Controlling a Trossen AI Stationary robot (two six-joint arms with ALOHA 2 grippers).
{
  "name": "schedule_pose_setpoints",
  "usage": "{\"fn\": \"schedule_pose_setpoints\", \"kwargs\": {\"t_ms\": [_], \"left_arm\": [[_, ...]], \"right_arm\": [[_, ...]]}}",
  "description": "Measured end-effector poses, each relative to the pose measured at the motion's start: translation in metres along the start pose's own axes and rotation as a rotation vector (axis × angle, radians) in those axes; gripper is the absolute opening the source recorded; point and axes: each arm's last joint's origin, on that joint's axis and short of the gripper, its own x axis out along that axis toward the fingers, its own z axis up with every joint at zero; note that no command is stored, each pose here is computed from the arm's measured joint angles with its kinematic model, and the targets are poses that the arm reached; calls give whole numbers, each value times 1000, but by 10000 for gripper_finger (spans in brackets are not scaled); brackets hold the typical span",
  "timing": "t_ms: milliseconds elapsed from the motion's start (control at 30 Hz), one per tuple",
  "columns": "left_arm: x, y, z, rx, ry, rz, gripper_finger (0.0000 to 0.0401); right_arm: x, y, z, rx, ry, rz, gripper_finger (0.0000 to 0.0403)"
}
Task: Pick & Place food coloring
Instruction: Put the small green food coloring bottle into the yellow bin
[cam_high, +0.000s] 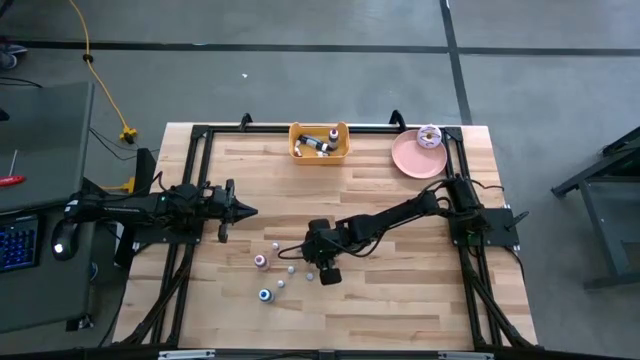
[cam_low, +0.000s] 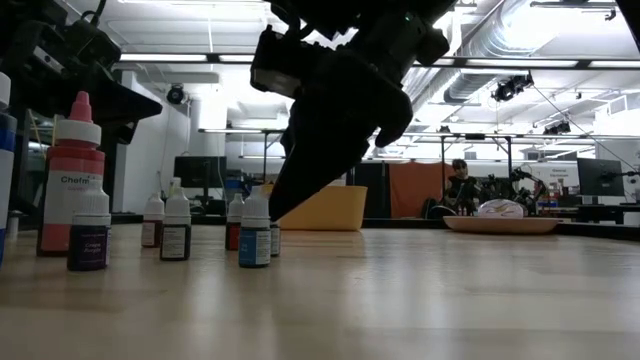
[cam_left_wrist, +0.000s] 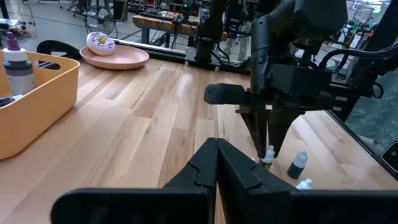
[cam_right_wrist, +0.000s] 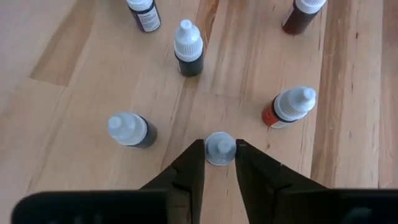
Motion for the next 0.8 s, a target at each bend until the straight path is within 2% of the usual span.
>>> {"fn": "schedule_pose_setpoints", "kwargs": {"t_ms": [500,667,800], "left_arm": [[0,0,0,0,0,0,1],[0,0,0,0,0,0,1],[0,0,0,0,0,0,1]], "right_arm": [[-3,0,6,91,-55,1,46],[-28,-1,14,155,-71,-45,47],[-62,-1,25,165,-98,-73,42]]}}
